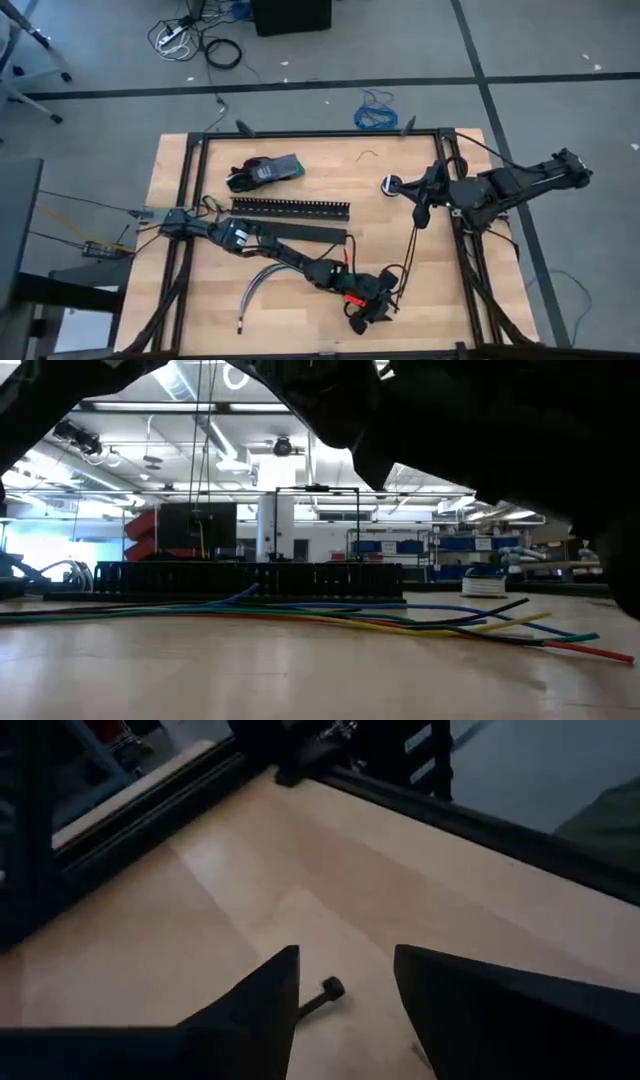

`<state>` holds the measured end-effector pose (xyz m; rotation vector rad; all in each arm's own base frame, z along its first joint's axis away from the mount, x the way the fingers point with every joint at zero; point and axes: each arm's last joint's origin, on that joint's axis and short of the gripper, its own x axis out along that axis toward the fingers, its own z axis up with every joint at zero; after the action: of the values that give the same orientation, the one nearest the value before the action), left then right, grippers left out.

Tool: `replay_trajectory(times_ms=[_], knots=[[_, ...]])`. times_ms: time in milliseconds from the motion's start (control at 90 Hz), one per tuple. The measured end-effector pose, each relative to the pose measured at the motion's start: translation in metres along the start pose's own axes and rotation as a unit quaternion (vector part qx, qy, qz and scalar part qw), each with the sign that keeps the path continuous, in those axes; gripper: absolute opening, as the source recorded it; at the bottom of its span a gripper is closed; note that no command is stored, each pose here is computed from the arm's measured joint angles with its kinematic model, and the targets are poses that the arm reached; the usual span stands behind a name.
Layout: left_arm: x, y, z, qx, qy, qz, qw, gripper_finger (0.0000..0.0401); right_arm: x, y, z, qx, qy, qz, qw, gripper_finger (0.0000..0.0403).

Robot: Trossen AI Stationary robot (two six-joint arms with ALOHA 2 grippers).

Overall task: Ziptie cables
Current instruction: Prepare the left black zip tie

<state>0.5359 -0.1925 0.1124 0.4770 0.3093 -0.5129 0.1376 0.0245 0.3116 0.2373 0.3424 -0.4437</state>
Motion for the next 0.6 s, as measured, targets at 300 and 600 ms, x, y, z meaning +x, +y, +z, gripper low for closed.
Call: replay_trajectory(times_ms=[300,600], knots=[[0.006,0.004,-0.018,-0.032,0.021,0.000,0.999,0.0161,0.000,0.000,0.000,0.000,-0.001,0.000,1.000,0.0036],[0.019,0.006,-0.013,-0.042,0.025,-0.019,0.999,0.0161,0.000,-0.001,0.000,-0.004,-0.001,-0.007,1.000,0.0036]])
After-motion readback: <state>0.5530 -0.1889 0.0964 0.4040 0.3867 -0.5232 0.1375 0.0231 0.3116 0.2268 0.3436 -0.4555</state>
